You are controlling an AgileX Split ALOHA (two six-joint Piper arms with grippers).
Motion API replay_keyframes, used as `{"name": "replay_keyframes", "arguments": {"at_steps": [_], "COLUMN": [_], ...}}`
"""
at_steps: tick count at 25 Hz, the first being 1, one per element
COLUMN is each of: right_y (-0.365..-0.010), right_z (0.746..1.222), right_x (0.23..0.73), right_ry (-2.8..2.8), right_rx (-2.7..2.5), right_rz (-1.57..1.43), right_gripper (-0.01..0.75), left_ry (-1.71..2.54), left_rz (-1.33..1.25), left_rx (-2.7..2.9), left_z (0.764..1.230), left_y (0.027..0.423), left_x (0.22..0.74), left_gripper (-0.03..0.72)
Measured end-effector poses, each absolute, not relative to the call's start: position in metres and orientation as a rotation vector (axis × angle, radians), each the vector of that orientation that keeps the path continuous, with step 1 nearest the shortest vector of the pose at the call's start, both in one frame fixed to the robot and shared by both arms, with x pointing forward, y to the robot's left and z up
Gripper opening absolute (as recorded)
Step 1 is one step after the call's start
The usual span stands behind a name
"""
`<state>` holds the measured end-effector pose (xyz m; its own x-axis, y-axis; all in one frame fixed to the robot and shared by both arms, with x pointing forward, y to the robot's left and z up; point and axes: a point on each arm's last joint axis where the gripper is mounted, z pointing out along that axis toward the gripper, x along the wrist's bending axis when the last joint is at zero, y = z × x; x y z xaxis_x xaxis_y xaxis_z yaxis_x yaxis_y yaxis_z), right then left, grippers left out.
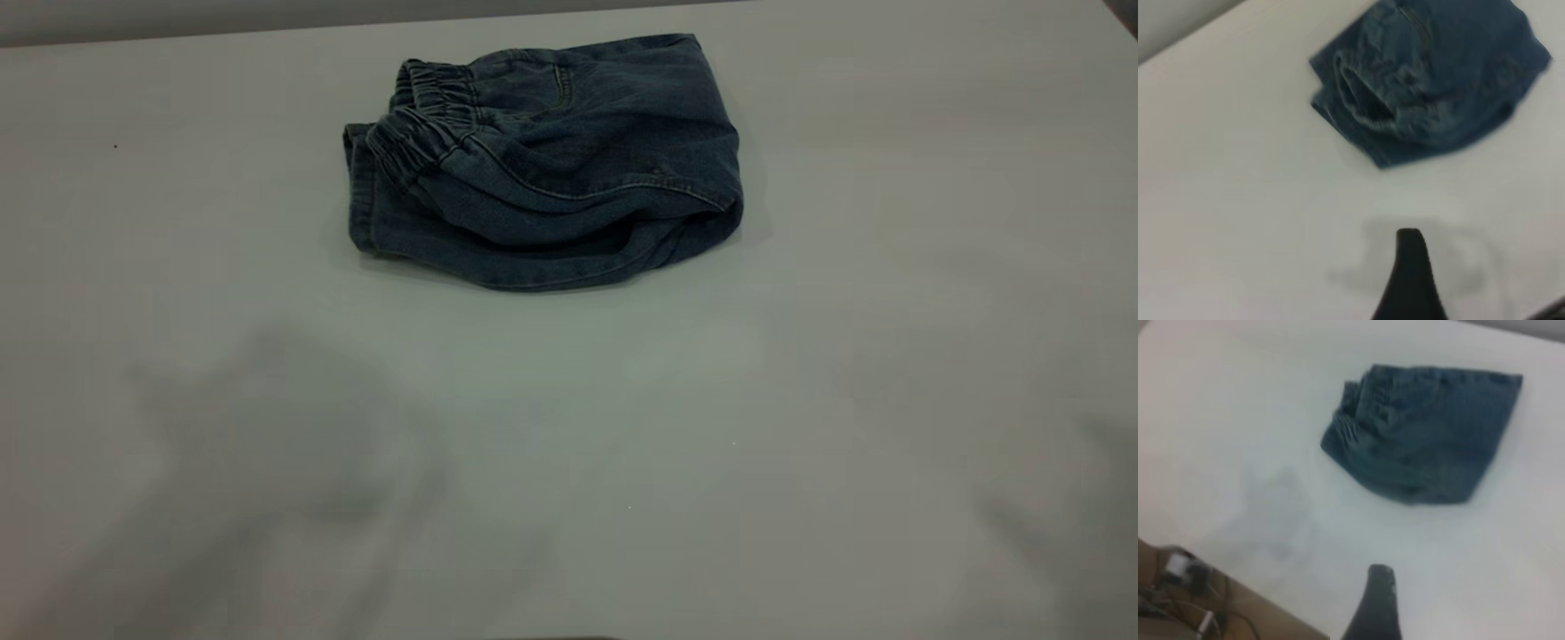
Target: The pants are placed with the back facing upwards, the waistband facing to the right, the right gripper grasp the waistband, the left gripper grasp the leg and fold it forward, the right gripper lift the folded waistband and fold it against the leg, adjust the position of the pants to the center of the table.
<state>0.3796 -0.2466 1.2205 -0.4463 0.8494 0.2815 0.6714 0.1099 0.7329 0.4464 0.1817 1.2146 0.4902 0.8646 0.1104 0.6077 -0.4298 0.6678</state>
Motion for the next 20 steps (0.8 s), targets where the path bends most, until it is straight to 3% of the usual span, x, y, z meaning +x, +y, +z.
{"name": "replay_keyframes", "arguments": {"at_steps": [11, 20], "right_y": [-0.263, -0.278], "right_z": [1.173, 1.103], "right_x": [0.267, 0.222], "right_ry": [2.033, 1.919], "right_rx": [1.396, 1.427], "right_rz": [1.189, 1.073], "right_gripper": [0.586, 0.586], "left_ry": [1.091, 1.066], "left_rz": [0.658, 0.672], "left_rx": [2.09, 2.045], "left_z": [1.187, 1.14], "left_y": [0.257, 0.287], "left_x": [0.324, 0.276], "left_gripper": [0.517, 0.517]}}
